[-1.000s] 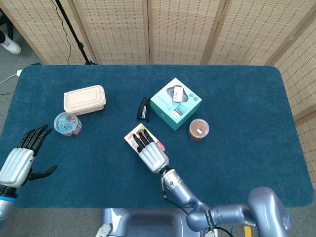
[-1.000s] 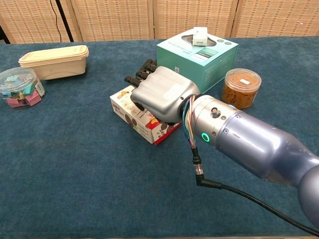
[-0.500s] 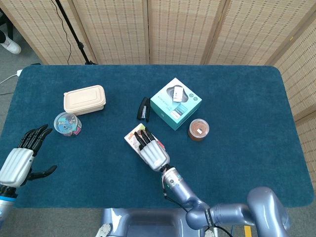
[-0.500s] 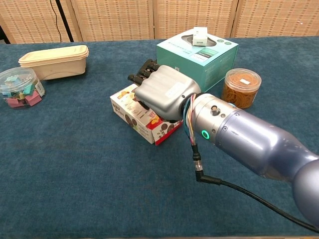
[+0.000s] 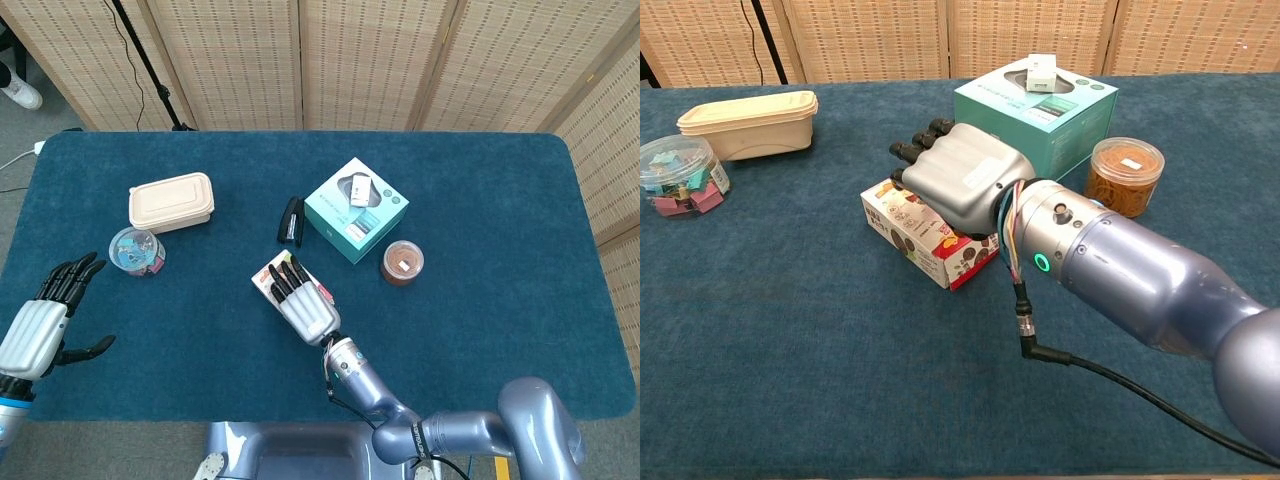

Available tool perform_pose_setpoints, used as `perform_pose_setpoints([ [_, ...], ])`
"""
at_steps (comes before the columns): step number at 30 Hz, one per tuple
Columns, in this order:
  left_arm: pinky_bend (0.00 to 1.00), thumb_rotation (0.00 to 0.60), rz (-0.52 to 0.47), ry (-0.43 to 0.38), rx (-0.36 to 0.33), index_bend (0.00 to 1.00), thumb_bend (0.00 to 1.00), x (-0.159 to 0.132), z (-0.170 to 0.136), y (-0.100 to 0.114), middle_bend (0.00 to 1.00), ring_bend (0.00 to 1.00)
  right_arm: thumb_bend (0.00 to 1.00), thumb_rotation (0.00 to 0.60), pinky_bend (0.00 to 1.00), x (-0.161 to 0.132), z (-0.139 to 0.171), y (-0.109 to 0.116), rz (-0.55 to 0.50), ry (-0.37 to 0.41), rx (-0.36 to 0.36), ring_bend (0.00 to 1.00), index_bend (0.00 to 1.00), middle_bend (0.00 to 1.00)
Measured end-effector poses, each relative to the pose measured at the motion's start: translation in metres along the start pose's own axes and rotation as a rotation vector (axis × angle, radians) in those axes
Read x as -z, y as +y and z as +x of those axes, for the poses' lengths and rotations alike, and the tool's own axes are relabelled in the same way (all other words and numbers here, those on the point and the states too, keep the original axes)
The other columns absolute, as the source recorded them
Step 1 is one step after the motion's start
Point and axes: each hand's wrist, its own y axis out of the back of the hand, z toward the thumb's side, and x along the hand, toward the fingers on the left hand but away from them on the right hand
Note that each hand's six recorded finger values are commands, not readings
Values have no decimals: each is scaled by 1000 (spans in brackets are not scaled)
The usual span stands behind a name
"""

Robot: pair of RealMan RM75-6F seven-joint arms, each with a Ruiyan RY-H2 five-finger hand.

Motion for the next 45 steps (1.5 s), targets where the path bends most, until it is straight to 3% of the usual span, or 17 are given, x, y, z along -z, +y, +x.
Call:
perform_pose_setpoints([
  [17, 0, 600, -6, -3, -1, 0, 193, 1, -1, 1, 0, 0, 1000, 600, 0, -3, -1, -4, 6, 2, -15, 0, 222, 0],
  [27, 0, 600, -6, -2, 2, 0, 193, 1, 0, 1, 0, 0, 1000, 600, 0, -7, 8, 4, -2, 33, 24, 0, 234, 0],
  [45, 0, 600, -2, -2, 2, 0, 193, 0, 0, 0, 0, 0, 1000, 600, 0, 4, 13, -17, 19, 21, -9, 0, 251, 0],
])
